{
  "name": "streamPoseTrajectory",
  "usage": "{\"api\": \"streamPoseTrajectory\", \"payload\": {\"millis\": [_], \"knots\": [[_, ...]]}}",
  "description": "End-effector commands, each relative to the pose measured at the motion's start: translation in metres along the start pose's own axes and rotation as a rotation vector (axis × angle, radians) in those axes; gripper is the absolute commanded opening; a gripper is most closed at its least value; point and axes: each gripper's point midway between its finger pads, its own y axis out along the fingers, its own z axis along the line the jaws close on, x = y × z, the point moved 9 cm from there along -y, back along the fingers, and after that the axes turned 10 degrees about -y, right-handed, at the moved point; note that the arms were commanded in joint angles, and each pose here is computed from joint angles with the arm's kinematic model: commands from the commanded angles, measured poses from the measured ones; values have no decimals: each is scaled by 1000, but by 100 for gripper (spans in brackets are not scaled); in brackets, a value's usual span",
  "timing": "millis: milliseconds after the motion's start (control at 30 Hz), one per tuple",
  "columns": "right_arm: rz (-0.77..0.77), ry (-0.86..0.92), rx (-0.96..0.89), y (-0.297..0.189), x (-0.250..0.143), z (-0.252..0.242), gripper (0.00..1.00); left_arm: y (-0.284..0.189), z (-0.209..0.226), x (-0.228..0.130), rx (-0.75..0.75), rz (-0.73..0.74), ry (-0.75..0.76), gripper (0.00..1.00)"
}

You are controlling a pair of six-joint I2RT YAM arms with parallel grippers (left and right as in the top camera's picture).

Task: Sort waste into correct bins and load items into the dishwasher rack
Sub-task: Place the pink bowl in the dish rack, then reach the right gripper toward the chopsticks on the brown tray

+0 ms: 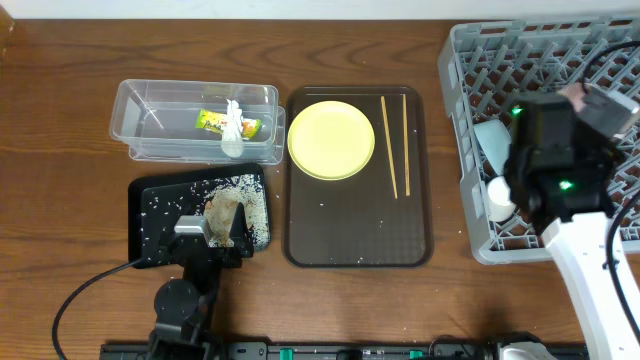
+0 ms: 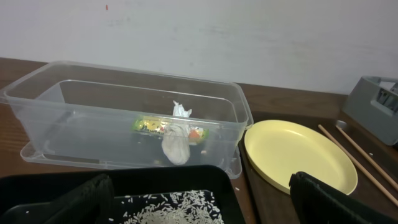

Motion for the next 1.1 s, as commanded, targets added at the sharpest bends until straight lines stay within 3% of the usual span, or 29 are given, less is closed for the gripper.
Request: {"api": "streamPoseTrajectory", "payload": {"millis": [0, 167, 367, 600, 767, 900, 1000, 1067], "knots": [[60, -37, -87, 29, -7, 1, 1, 2, 6, -13, 28, 33, 2, 93], [135, -158, -134, 66, -23, 27, 1, 2, 6, -13, 28, 33, 2, 93], [162, -428, -116, 92, -43, 73, 1, 2, 6, -13, 28, 33, 2, 93], [113, -517, -55, 75, -47, 102, 1, 2, 6, -13, 28, 33, 2, 93], [84, -564, -14, 57, -49, 114, 8, 2, 6, -13, 28, 33, 2, 93], [61, -592, -13, 45, -50, 119, 23, 2, 6, -13, 28, 33, 2, 93], [32, -598, -50, 37, -47, 119, 49, 2, 6, -13, 28, 33, 2, 93], [10, -593, -58, 29, -43, 118, 57, 2, 6, -13, 28, 33, 2, 93]]}}
